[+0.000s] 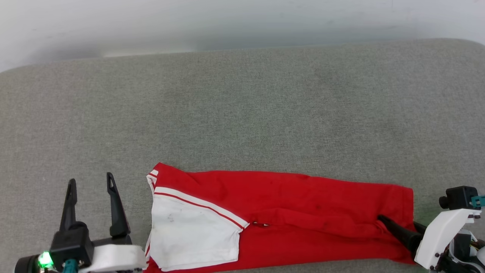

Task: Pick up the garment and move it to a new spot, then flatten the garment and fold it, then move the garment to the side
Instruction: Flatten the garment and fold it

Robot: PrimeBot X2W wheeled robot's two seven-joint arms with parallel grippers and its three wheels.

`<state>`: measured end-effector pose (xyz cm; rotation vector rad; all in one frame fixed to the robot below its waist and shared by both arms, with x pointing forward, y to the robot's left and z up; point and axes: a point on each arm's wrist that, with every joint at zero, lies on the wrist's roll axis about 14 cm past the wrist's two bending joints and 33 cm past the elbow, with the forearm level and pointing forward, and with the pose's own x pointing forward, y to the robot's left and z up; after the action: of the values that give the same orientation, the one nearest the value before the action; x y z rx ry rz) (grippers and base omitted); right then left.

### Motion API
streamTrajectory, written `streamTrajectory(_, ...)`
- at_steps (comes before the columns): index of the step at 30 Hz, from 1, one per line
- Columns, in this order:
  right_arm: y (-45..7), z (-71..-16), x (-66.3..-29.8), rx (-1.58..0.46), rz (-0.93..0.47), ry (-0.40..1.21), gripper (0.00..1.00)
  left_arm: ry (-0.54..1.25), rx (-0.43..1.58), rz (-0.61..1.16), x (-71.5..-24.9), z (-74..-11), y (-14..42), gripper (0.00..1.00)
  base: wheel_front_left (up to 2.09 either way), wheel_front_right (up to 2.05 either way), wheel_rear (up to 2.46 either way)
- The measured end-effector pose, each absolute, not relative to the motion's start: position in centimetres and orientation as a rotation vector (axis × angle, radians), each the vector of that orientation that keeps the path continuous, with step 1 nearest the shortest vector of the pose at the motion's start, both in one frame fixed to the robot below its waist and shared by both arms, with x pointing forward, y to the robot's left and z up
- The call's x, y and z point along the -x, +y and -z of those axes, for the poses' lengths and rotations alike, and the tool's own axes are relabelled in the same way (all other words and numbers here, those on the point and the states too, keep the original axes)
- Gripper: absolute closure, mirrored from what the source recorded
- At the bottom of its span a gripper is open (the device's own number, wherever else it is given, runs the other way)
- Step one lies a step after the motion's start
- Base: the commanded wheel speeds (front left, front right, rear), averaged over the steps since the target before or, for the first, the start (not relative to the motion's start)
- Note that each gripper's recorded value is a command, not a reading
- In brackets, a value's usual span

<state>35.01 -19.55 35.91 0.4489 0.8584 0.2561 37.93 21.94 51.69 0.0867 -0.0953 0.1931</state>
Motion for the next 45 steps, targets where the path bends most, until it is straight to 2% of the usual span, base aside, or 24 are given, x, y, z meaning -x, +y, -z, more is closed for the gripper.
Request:
streamTrajectory(2,-19.5,-35.7,-35.0,-0.446,-0.252,0.861,0.00,-0.098,-0.089,-0.197,-37.5,-51.6,21.8,0.00,0.00,0.00,0.00)
streamTrajectory(3,-19.4,-35.7,-35.0,-0.442,-0.253,0.861,0.07,-0.101,-0.093,-0.204,-37.3,-51.7,21.9,0.00,0.00,0.00,0.00)
streamTrajectory(4,-19.5,-35.7,-35.0,-0.434,-0.254,0.861,0.79,-0.101,-0.093,-0.205,-37.0,-51.6,21.8,0.00,0.00,0.00,0.00)
streamTrajectory(5,-19.5,-35.6,-35.0,-0.428,-0.252,0.857,1.00,-0.099,-0.099,-0.209,-36.8,-51.5,21.8,0.00,0.00,0.00,0.00)
streamTrajectory(14,-21.0,-37.2,-35.4,-0.383,-0.243,0.819,1.00,-0.099,-0.124,-0.225,-34.9,-51.5,21.7,0.00,0.00,0.00,0.00)
streamTrajectory(21,-26.7,-40.2,-36.3,-0.259,-0.169,0.776,1.00,-0.107,-0.133,-0.204,-34.0,-51.7,21.4,0.00,0.00,0.00,0.00)
streamTrajectory(27,-31.7,-41.0,-35.5,-0.162,-0.075,0.830,1.00,-0.104,-0.137,-0.175,-33.8,-51.6,20.7,0.00,0.00,0.00,0.00)
streamTrajectory(32,-28.3,-41.8,-35.7,-0.158,-0.193,0.846,1.00,-0.103,-0.136,-0.171,-33.7,-51.6,20.6,0.00,0.00,0.00,0.00)
streamTrajectory(38,-21.4,-45.0,-37.0,-0.184,-0.411,0.766,1.00,-0.101,-0.127,-0.170,-33.6,-51.5,20.5,0.00,0.00,0.00,0.00)
streamTrajectory(45,-12.9,-47.6,-38.1,-0.080,-0.666,0.702,1.00,-0.089,-0.127,-0.177,-33.9,-51.2,20.8,0.00,0.00,0.00,0.00)
